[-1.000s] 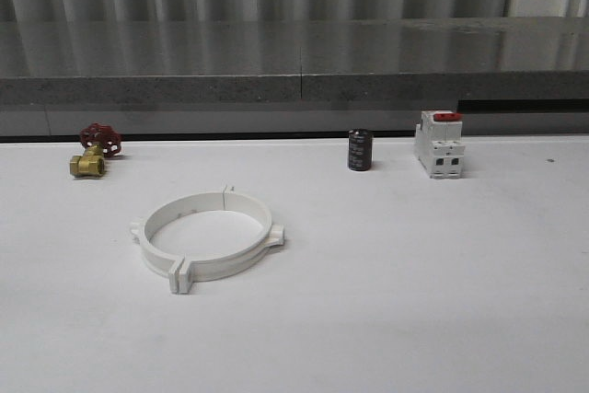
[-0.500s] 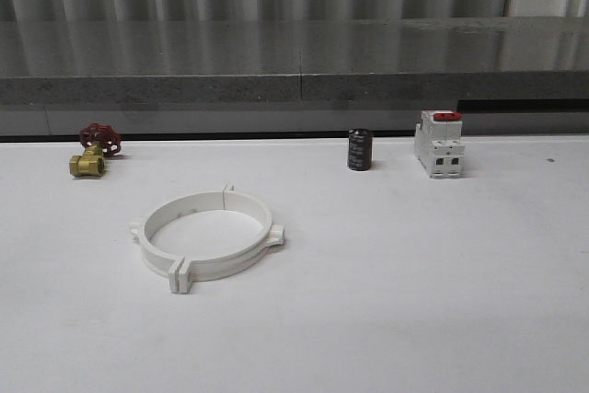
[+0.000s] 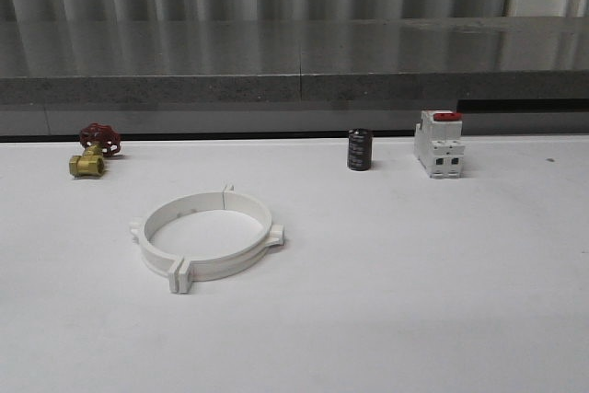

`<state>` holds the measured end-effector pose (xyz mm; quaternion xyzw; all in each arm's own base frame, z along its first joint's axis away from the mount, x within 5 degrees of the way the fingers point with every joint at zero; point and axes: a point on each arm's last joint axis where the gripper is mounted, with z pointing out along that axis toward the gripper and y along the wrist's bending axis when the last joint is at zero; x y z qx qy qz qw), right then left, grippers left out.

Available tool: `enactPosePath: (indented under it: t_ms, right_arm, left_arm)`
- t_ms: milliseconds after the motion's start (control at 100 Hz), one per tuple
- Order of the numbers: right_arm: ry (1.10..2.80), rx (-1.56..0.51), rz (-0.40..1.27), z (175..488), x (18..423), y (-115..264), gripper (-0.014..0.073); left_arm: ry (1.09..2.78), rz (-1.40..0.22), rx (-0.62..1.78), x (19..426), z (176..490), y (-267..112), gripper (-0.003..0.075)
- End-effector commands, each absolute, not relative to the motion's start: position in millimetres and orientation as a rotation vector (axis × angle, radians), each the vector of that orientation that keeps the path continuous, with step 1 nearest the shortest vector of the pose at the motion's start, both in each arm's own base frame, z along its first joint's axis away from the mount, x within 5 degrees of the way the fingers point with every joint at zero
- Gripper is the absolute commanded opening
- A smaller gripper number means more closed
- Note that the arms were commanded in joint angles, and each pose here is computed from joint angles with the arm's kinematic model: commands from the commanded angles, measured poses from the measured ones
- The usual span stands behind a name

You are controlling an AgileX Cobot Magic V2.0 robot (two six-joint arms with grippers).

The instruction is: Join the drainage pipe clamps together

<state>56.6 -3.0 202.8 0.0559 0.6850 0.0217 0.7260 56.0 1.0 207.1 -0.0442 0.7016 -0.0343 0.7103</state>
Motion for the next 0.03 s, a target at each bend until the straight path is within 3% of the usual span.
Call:
enactPosePath:
  t_ms: [0,20]
  right_arm:
    - [1.394,0.105,0.04,217.7,53.1,-2.6,-0.0067]
    - [1.394,0.105,0.04,217.7,53.1,-2.6,-0.0067]
  left_arm:
    - [1.479,-0.082,-0.089,55.2,201.3,0.5,-0.002]
    - [1.479,-0.082,-0.089,55.2,201.3,0.5,-0.002]
